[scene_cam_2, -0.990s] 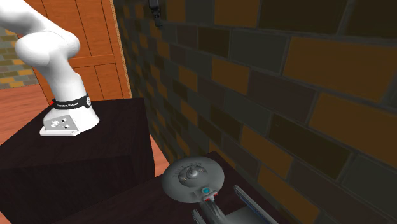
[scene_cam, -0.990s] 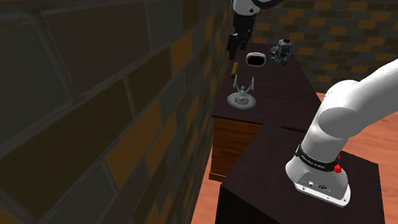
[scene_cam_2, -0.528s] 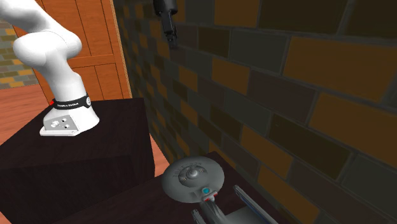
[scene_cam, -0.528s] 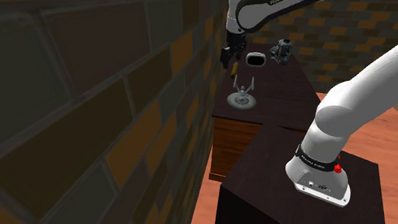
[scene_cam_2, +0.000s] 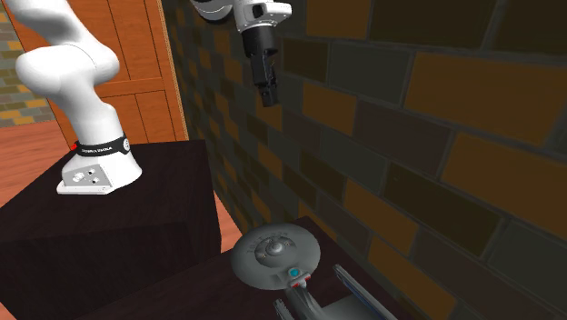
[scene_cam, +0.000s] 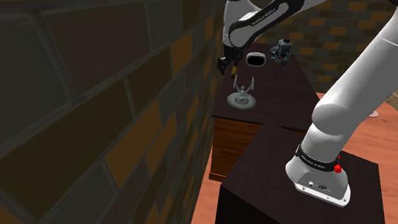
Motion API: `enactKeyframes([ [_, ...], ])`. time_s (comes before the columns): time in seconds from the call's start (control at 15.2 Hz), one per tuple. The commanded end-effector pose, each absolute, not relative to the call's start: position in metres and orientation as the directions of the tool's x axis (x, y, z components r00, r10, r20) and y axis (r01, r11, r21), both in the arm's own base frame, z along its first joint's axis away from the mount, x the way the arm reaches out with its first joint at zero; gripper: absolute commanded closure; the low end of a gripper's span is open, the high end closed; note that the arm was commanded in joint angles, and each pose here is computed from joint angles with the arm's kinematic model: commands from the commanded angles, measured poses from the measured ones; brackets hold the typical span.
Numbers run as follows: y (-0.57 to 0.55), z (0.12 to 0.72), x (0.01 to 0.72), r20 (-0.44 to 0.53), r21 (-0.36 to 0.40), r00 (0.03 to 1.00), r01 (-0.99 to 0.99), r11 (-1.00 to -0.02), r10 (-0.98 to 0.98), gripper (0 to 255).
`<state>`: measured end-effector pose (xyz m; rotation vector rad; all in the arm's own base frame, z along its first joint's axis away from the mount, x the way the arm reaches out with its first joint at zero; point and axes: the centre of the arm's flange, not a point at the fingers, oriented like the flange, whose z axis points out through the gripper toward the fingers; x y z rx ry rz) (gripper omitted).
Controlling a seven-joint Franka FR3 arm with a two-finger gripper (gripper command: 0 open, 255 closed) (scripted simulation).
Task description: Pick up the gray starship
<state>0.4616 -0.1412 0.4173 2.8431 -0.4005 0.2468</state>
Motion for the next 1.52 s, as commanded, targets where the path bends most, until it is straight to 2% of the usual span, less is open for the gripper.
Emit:
enactKeyframes([
  [0.0,-0.155,0.400,0.471,0.211,0.235,0.937,-0.326,-0.916,-0.280,0],
  [1.45,-0.366,0.229,0.546,0.310,0.265,0.744,-0.665,-0.698,-0.592,0],
])
